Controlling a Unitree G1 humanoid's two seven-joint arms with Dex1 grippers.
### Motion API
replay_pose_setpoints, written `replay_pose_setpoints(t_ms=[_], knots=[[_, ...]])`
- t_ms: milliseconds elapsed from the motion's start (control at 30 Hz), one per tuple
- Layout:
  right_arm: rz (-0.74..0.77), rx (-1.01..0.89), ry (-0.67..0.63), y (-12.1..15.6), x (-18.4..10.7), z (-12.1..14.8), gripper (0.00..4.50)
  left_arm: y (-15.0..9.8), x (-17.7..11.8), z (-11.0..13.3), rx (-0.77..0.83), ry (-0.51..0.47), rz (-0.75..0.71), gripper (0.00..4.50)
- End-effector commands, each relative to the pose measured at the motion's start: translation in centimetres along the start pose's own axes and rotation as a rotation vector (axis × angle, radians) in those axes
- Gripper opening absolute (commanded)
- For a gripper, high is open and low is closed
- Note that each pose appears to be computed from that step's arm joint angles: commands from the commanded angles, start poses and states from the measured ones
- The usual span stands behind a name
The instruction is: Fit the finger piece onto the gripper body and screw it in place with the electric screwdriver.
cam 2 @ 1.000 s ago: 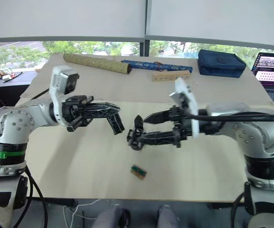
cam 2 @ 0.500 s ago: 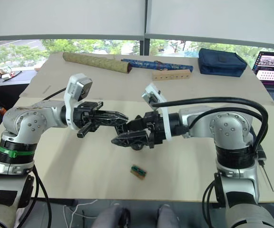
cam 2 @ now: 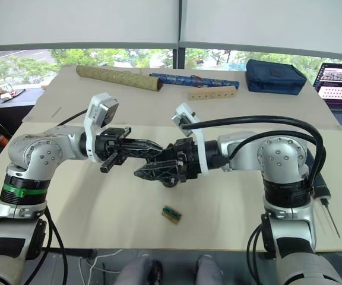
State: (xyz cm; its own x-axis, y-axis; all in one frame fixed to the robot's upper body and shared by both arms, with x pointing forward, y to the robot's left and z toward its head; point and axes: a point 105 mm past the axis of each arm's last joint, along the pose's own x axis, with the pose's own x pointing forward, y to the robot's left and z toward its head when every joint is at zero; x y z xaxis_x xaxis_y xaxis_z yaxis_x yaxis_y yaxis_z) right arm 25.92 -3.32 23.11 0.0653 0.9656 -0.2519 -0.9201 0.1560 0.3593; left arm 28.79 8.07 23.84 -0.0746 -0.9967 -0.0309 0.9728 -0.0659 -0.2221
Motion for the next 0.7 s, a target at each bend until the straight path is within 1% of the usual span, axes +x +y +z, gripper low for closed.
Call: replay_pose_setpoints(t_ms=[33, 233, 367, 400, 433, 467, 500, 600, 700], knots=[[0.043, -0.038, -0.013, 0.9, -0.1, 0.8, 2.59, -0.2, -0.2, 1.3, 0.073, 0.010, 0.008, 0.00], [0.026, -0.023, -0.010, 0.5, -0.1, 0.0, 0.53, -0.3, -0.3, 1.1, 0.063, 0.006, 0.010, 0.00], [0.020, -0.030, -0.014, 0.3, -0.2, -0.2, 0.48, -0.5, -0.4, 1.2, 0.052, 0.003, 0.005, 0.00], [0.020, -0.033, -0.015, 0.3, -0.2, -0.2, 0.48, -0.9, -0.5, 1.3, 0.038, -0.005, -0.019, 0.00], [0.018, -0.037, -0.019, 0.3, -0.3, -0.2, 0.48, -1.2, -0.4, 2.1, 0.048, -0.045, -0.033, 0.50], [0.027, -0.058, -0.043, 0.4, -0.4, 0.0, 0.48, -1.1, -0.3, 3.0, 0.075, -0.097, -0.015, 1.05], [0.034, -0.074, -0.060, 0.5, -0.4, 0.2, 0.44, -0.9, -0.3, 3.7, 0.093, -0.136, 0.003, 1.46], [0.049, -0.084, -0.120, 0.5, -0.3, 1.2, 0.42, -1.0, -0.4, 3.3, 0.138, -0.111, 0.016, 2.86], [0.060, -0.179, -0.143, 0.8, -0.6, 1.5, 0.42, -1.0, -1.3, 3.6, 0.167, -0.127, 0.052, 4.32]])
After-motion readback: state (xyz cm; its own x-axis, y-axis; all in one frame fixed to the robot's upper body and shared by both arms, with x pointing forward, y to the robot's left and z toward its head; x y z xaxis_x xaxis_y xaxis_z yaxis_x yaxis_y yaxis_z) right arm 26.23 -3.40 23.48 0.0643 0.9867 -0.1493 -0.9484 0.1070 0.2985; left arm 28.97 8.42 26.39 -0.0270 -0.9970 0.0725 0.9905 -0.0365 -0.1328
